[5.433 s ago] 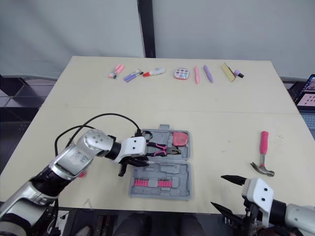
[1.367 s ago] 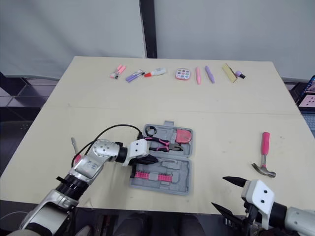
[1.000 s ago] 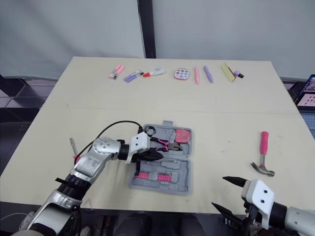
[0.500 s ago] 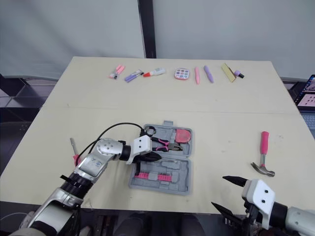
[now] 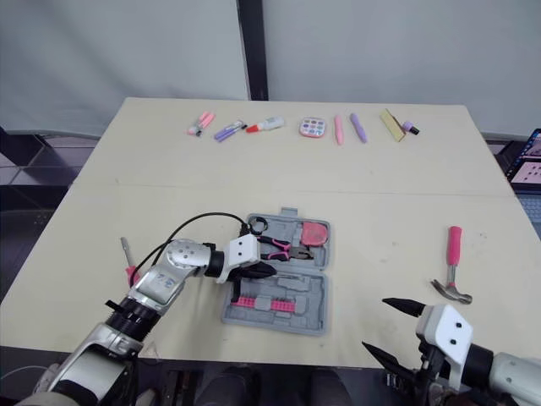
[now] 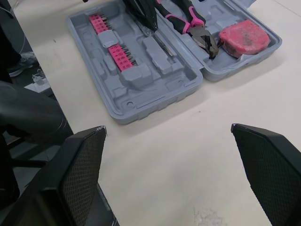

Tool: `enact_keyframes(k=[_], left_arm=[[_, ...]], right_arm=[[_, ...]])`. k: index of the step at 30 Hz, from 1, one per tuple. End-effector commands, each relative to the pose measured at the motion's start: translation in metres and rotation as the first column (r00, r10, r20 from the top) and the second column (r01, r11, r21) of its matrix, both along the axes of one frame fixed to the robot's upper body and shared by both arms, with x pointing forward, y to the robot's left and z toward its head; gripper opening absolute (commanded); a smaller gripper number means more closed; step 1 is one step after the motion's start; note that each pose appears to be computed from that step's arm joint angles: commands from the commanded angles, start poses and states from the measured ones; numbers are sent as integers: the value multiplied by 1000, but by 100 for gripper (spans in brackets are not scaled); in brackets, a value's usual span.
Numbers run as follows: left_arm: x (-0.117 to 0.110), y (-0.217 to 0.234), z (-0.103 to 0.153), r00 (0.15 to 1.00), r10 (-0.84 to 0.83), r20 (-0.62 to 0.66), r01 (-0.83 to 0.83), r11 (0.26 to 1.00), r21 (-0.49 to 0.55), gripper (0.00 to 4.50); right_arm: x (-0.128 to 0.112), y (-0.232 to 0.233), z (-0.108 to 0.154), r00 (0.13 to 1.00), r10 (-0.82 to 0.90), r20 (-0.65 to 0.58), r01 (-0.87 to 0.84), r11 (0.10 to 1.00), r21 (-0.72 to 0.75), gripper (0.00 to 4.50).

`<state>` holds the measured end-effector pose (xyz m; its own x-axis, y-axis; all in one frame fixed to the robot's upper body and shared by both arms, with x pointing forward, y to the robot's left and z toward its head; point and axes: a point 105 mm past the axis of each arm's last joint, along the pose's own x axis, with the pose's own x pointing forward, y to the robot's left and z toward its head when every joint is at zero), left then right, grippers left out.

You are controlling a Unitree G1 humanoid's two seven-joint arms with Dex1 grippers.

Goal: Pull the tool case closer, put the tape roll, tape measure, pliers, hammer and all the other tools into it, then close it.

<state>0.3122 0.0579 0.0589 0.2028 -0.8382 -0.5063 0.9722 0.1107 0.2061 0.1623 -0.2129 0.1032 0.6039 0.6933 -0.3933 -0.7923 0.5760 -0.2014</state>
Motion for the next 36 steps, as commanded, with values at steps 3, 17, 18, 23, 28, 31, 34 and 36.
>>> enact_keyframes(k=[3,17,18,23,28,31,34,36], left_arm=[[-1,5,-15,999,15,-33,-14,998,55,4],[-8,6,-37,1000,-22,-14,24,987,159,4],[-8,7,-39,1000,-19,-16,22,987,161,4],[-8,11,-50,1000,-17,1,16,980,198,4],[-7,15,-59,1000,6,0,-6,977,215,4],[-7,17,-64,1000,16,-8,-14,975,222,4],[-6,16,-67,1000,25,-15,-21,975,222,4],[-6,16,-68,999,29,-20,-24,975,220,4]], right_arm=[[3,3,13,997,-6,71,4,1000,17,450],[7,3,15,995,-21,99,18,999,31,450],[7,3,15,995,-21,99,18,999,31,450],[7,2,15,995,-23,100,21,999,28,450],[7,2,16,995,-22,102,19,999,27,450],[7,2,16,994,-20,103,17,1000,25,450],[8,1,16,994,-19,104,17,1000,25,450],[8,1,16,994,-19,104,17,1000,24,450]])
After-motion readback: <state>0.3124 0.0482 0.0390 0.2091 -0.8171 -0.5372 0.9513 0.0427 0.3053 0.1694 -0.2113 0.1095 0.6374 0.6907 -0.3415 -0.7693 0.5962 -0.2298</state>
